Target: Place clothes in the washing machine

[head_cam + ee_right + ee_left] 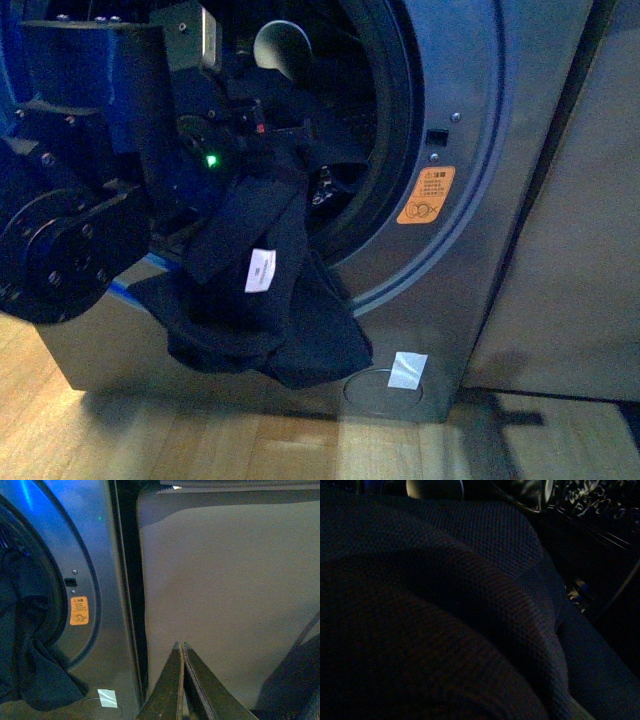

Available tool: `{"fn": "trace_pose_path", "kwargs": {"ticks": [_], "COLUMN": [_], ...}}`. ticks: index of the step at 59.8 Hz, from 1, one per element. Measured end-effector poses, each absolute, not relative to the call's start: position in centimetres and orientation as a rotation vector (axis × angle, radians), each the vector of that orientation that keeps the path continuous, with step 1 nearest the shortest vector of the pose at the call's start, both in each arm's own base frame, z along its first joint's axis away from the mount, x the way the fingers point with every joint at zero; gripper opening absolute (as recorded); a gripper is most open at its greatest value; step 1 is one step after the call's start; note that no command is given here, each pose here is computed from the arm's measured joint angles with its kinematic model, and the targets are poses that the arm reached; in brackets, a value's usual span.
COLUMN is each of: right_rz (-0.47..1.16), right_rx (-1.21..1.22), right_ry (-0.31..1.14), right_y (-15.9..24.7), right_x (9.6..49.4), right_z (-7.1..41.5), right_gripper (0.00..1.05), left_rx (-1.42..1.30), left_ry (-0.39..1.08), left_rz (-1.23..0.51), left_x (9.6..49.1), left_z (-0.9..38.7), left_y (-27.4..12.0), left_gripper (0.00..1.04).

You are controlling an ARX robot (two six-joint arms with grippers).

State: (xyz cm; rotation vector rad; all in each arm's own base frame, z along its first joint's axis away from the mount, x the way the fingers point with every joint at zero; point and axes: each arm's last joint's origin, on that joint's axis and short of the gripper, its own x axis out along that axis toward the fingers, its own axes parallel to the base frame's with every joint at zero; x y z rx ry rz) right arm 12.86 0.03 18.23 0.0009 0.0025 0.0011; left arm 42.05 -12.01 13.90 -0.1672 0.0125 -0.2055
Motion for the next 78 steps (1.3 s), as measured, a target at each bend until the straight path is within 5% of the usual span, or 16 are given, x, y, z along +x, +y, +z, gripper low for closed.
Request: {"fn": "trace_pose_path", "kwargs": {"ticks": [30,67,78], "right_rz": [0.0,0.002,0.002], "right_rx": [0.001,0.0,0.001], "right_ry": [-0.007,-0.005,-0.001], "right_y": [0.0,0.0,0.0], "right_x": [11.5,9.8,9.8], "right_z": [16.8,16.5,16.5], "right_gripper": [0.02,0.02,0.02], "left_rx": [-0.085,-0.029,0.0], "left_ry": [-0.012,0.07,0.155], "left_rz": [-0.07,0.09,0.116], "left_x": [53.5,59.8,60.0], "left_z": [16.0,15.4,13.8], "left_y": [-11.0,-10.9,-9.9], "left_gripper": [0.09,0.09,0.37]}}
